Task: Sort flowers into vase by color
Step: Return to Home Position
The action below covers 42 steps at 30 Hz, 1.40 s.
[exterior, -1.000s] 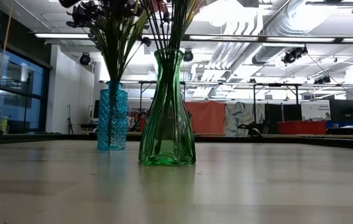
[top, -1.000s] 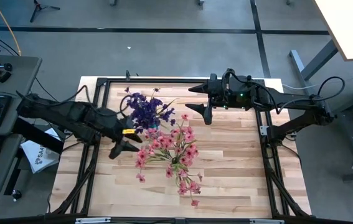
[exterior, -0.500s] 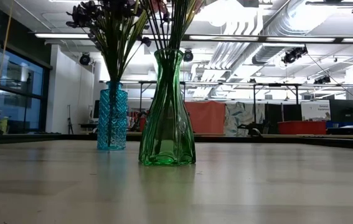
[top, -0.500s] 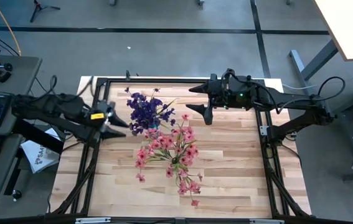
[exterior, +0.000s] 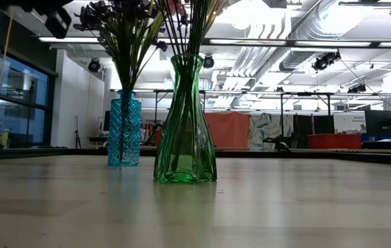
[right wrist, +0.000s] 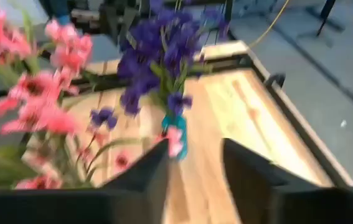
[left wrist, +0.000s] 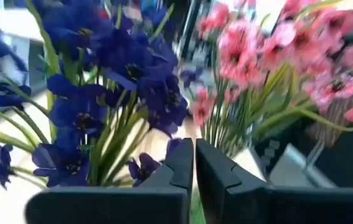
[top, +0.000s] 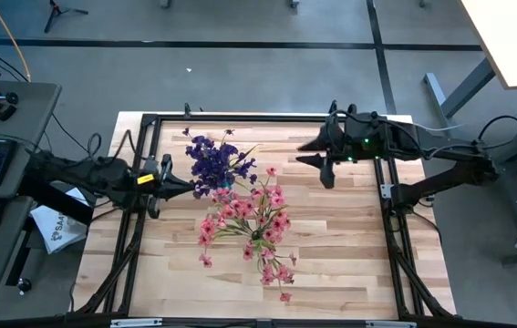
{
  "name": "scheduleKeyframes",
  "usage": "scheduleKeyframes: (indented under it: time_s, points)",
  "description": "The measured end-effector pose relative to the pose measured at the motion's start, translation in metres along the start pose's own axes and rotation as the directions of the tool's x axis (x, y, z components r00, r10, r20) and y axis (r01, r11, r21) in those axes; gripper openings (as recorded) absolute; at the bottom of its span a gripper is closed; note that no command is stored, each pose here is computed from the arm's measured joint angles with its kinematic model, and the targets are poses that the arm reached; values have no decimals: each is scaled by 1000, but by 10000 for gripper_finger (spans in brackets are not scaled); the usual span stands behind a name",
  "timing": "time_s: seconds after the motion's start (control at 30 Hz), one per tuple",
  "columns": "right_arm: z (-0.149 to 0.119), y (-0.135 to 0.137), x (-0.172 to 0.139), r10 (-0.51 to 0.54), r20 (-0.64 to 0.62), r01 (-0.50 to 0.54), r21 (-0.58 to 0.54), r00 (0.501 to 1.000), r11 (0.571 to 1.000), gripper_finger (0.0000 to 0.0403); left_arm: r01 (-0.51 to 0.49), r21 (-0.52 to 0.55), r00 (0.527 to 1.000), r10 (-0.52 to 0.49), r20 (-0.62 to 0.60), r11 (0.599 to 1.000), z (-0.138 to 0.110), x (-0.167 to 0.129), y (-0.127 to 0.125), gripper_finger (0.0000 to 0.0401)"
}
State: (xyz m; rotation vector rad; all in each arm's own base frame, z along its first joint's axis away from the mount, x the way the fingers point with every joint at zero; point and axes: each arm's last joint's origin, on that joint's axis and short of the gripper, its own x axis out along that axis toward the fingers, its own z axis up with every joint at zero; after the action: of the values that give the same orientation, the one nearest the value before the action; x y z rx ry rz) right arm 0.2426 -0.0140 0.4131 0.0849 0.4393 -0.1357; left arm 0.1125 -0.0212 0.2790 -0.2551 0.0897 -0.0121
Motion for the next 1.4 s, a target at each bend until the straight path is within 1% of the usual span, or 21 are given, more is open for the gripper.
scheduleKeyframes:
  time_s: [0.1,0.13,0.17,0.3,0.4,0.53,0.57,0.63,0.7,0.77,0.83,0.97,1.03,1.1,1.17,1.23,1.3,1.4]
  points:
    - [-7,1,-6,16,-65,-15,24,998,1000,46,30,2,992,-30,126,1000,-17,-1,5,2]
    - [-9,0,-7,15,-91,-13,28,996,1000,24,33,5,987,-33,154,999,-23,-2,7,2]
    - [-12,0,-9,13,-112,-10,34,994,999,15,34,5,984,-34,173,999,-30,-3,10,1]
    - [-19,-1,-17,5,-182,4,54,983,999,19,2,-5,976,-1,216,1000,-55,-3,20,1]
    - [-24,-2,-22,2,-225,10,54,974,999,4,-21,-19,974,25,223,1000,-71,-4,28,0]
    - [-29,-2,-28,21,-270,4,89,963,996,8,-34,-58,973,46,226,998,-92,-4,37,0]
    - [-30,-2,-29,27,-281,1,101,959,995,6,-36,-68,976,50,210,997,-96,-5,38,0]
    - [-33,-3,-31,36,-288,1,127,957,992,2,-42,-81,980,57,189,996,-98,-6,40,0]
    - [-42,-4,-33,36,-292,11,159,956,987,2,-34,-86,979,51,199,996,-97,-8,40,0]
    - [-57,-5,-36,42,-293,21,209,955,978,1,-32,-90,975,51,216,995,-96,-8,40,0]
    - [-78,-7,-39,52,-298,31,266,953,963,1,-37,-90,975,56,215,995,-96,-8,41,0]
    - [-125,-10,-44,104,-247,3,398,963,917,1,-47,-84,981,62,185,995,-99,-7,42,0]
    - [-147,-11,-45,142,-186,-45,447,972,894,0,-47,-85,981,62,184,995,-99,-7,42,0]
    - [-165,-12,-41,167,-98,-104,461,981,881,0,-48,-83,982,63,180,995,-99,-7,42,0]
    - [-180,-14,-36,173,4,-158,432,985,888,0,-47,-85,981,62,183,995,-99,-7,42,0]
    - [-195,-17,-30,164,85,-184,388,983,903,0,-48,-84,982,62,181,995,-99,-7,42,0]
    - [-209,-21,-24,144,129,-182,370,981,911,0,-48,-84,981,62,182,995,-99,-7,42,0]
    - [-229,-26,-20,125,148,-172,375,981,911,0,-48,-84,982,62,181,995,-99,-7,42,0]
